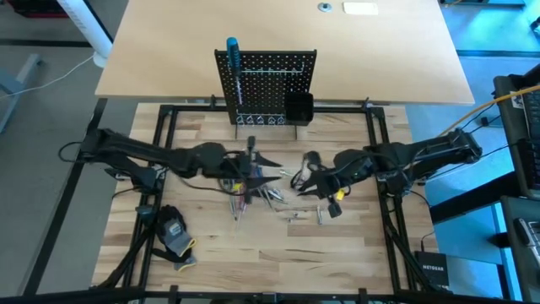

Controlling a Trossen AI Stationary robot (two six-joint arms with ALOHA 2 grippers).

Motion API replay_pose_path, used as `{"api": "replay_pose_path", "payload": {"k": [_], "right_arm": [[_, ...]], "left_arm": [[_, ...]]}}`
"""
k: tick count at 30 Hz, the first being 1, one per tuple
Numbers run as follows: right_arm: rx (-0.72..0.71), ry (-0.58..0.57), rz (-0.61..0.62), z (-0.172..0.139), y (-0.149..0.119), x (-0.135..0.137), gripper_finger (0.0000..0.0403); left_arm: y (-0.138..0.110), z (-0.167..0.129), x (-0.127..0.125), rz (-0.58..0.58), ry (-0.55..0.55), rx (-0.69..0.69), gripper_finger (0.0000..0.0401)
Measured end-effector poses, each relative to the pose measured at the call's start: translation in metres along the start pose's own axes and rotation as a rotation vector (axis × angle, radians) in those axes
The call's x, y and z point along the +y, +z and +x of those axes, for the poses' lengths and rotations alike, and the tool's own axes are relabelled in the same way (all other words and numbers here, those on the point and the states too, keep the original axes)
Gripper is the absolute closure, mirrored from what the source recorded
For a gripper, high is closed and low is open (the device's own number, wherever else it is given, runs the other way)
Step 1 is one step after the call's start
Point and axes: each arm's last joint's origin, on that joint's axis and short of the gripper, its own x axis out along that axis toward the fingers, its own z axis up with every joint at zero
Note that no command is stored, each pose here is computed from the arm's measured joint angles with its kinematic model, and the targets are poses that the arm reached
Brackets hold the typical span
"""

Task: Hang tools onto peg board
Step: Hang the black safety goggles on the peg board

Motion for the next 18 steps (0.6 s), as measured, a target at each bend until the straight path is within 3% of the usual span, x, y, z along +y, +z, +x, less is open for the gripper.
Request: {"api": "replay_pose_path", "payload": {"k": [4, 8, 13, 18], "right_arm": [[0.190, -0.125, 0.082, -0.013, -0.017, -0.001, 0.0382], [0.388, -0.294, 0.164, -0.010, -0.049, -0.009, 0.0382], [0.556, -0.353, 0.326, 0.004, -0.105, -0.029, 0.0382], [0.657, -0.395, 0.448, 0.009, -0.156, -0.048, 0.0382]], "left_arm": [[0.004, -0.031, -0.004, -0.045, 0.014, 0.180, 0.0265], [-0.021, -0.049, -0.014, -0.117, 0.039, 0.347, 0.0265], [-0.063, -0.055, -0.028, -0.177, 0.050, 0.460, 0.0265], [-0.091, -0.060, -0.032, -0.166, 0.060, 0.523, 0.0265]]}}
